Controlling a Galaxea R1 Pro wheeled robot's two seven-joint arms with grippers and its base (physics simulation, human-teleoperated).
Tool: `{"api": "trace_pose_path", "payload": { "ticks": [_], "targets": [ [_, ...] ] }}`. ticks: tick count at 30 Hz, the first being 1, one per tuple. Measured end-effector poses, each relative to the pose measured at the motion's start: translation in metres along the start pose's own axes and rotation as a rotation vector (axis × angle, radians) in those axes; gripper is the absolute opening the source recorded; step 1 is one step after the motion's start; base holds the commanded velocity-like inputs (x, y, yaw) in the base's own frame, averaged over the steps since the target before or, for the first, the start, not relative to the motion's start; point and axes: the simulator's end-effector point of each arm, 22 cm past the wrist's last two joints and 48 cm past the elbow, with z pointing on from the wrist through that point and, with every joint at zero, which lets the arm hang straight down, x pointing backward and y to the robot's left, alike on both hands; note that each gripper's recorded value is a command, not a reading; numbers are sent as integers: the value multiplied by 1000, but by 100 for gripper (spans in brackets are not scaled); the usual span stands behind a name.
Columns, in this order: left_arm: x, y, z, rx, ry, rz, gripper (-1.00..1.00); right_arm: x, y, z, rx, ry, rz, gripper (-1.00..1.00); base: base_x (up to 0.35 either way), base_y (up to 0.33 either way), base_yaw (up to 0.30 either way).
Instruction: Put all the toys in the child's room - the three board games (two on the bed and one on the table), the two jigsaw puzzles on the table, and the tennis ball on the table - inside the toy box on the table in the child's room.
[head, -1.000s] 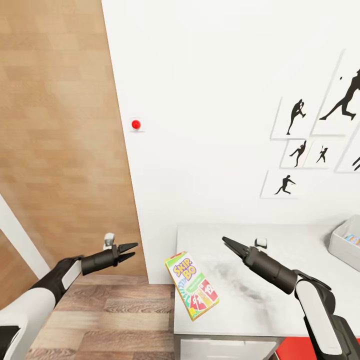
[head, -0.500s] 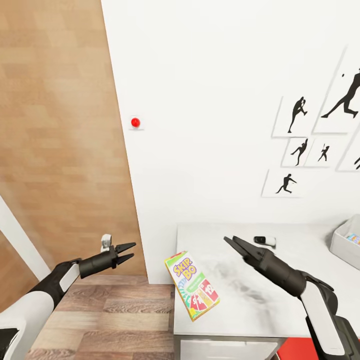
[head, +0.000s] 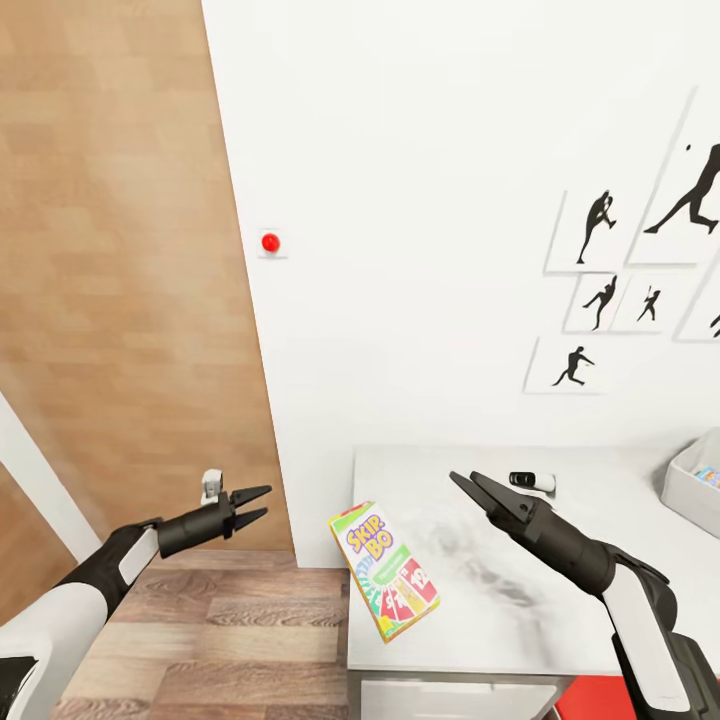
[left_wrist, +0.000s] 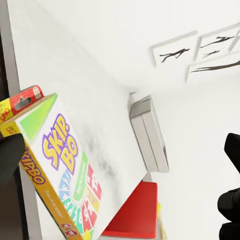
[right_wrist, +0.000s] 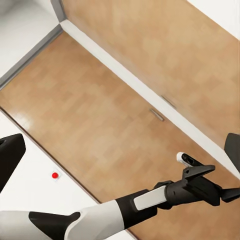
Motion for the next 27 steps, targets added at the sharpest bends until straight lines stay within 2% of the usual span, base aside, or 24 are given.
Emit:
{"api": "trace_pose_path", "payload": {
  "ticks": [10,13,15,17,22,27],
  "targets": [
    [1,13,0,-5,-5,-13,100,5,-10,-1,5,6,10,100,0,0,0],
    [-1,16,0,-2,-16,-16,100,12,-16,-1,20,31,43,100,0,0,0],
    [-3,17,-1,0,-23,-18,100,20,-26,-2,58,59,83,100,0,0,0],
    [-3,19,0,1,-26,-19,100,25,-35,-3,95,74,102,100,0,0,0],
    [-4,24,0,2,-30,-20,100,33,-60,-7,187,99,125,100,0,0,0],
    [-3,29,2,3,-30,-21,100,38,-71,-10,217,109,131,100,0,0,0]
  ]
}}
